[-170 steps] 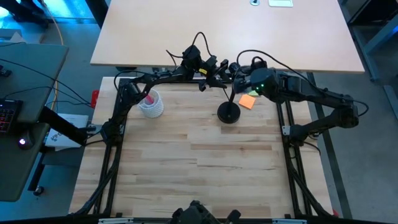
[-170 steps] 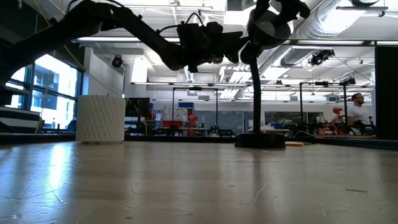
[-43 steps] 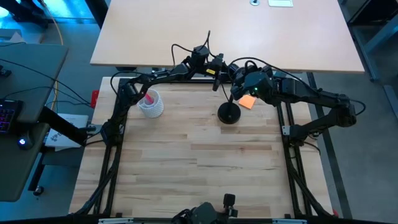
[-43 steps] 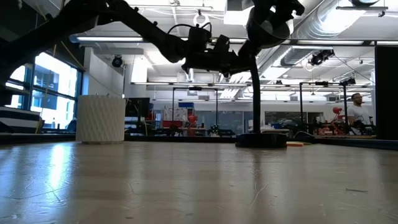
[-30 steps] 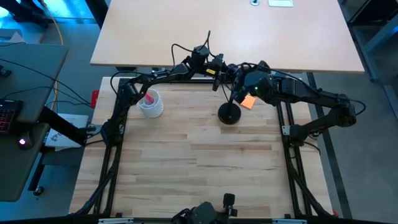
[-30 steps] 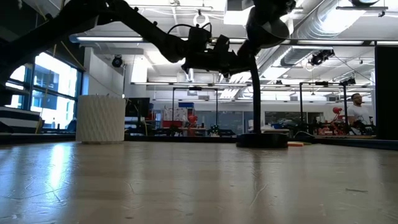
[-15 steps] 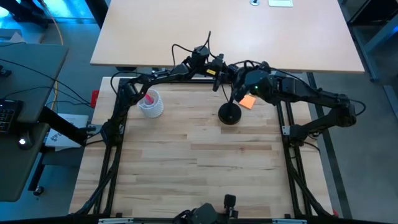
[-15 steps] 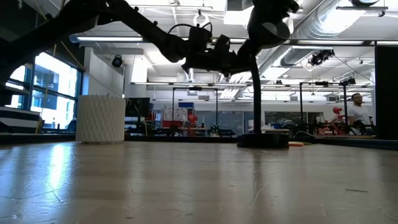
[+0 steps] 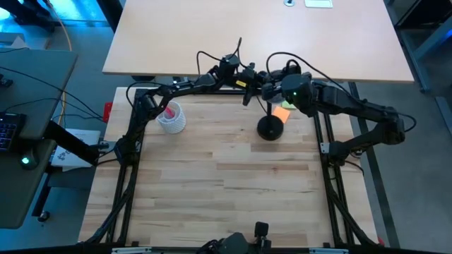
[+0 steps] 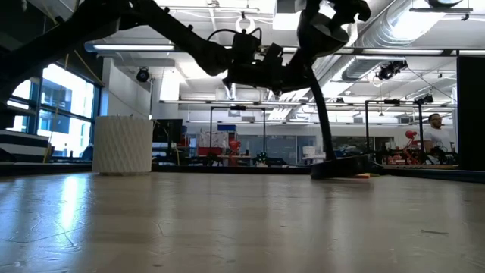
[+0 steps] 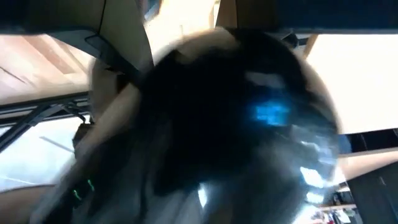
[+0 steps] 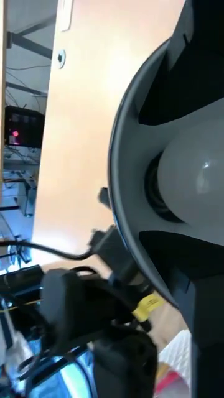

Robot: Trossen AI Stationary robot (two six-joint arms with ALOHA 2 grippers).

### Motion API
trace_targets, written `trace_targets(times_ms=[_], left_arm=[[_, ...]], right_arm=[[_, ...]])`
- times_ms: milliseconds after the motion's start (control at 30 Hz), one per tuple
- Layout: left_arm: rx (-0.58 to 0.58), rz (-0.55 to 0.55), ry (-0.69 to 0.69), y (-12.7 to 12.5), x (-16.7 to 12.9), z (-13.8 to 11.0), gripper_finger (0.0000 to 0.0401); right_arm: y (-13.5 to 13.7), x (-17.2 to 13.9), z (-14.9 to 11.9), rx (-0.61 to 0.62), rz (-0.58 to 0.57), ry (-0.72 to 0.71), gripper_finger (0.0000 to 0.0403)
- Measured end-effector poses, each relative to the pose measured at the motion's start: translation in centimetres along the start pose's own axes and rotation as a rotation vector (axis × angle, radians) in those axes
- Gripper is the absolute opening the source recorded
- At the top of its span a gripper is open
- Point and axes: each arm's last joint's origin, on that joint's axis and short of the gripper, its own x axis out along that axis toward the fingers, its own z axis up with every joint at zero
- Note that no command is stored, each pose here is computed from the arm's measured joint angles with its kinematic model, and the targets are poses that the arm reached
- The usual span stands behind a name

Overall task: Screw lightbulb
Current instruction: Insert the light bulb into the desk lamp

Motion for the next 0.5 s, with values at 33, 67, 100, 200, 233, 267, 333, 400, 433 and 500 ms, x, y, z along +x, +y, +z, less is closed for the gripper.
trace_targets(times_ms=[33, 67, 100, 200, 233, 267, 333, 400, 433, 500], left_arm=[[0.000, -0.002, 0.002, -0.1, 0.0, 0.0, 0.0154], [0.003, -0.004, 0.004, -0.1, 0.0, 0.0, 0.0154], [0.007, -0.006, 0.007, -0.1, 0.1, -0.1, 0.0154], [0.017, -0.009, 0.010, -0.2, 0.1, -0.1, 0.0154], [0.018, -0.010, 0.010, -0.3, 0.2, -0.1, 0.0154], [0.018, -0.012, 0.009, -0.4, 0.2, 0.0, 0.0154], [0.020, -0.013, 0.009, -0.4, 0.2, -0.1, 0.0154], [0.019, -0.014, 0.010, -0.4, 0.2, -0.1, 0.0154], [0.019, -0.014, 0.010, -0.4, 0.2, -0.1, 0.0154], [0.018, -0.017, 0.010, -0.4, 0.2, -0.1, 0.0154]], right_arm=[[-0.1, -0.1, 0.1, 0.011, 0.000, -0.006, 0.0291], [-0.1, -0.1, 0.1, 0.019, -0.003, -0.007, 0.0291], [-0.2, -0.2, 0.1, 0.029, -0.005, -0.007, 0.0291], [-0.3, -0.2, -0.1, 0.014, -0.014, 0.010, 0.0291], [-0.3, -0.2, -0.2, 0.004, -0.017, 0.018, 0.0291], [-0.3, -0.2, -0.3, -0.008, -0.019, 0.026, 0.0291], [-0.3, -0.5, -0.4, -0.028, -0.022, 0.022, 0.0291], [-0.2, -1.0, -0.3, -0.057, -0.014, 0.011, 0.0291], [-0.2, -1.4, -0.3, -0.069, -0.014, 0.002, 0.0291], [-0.2, -2.0, -0.3, -0.101, -0.003, -0.009, 0.0291]])
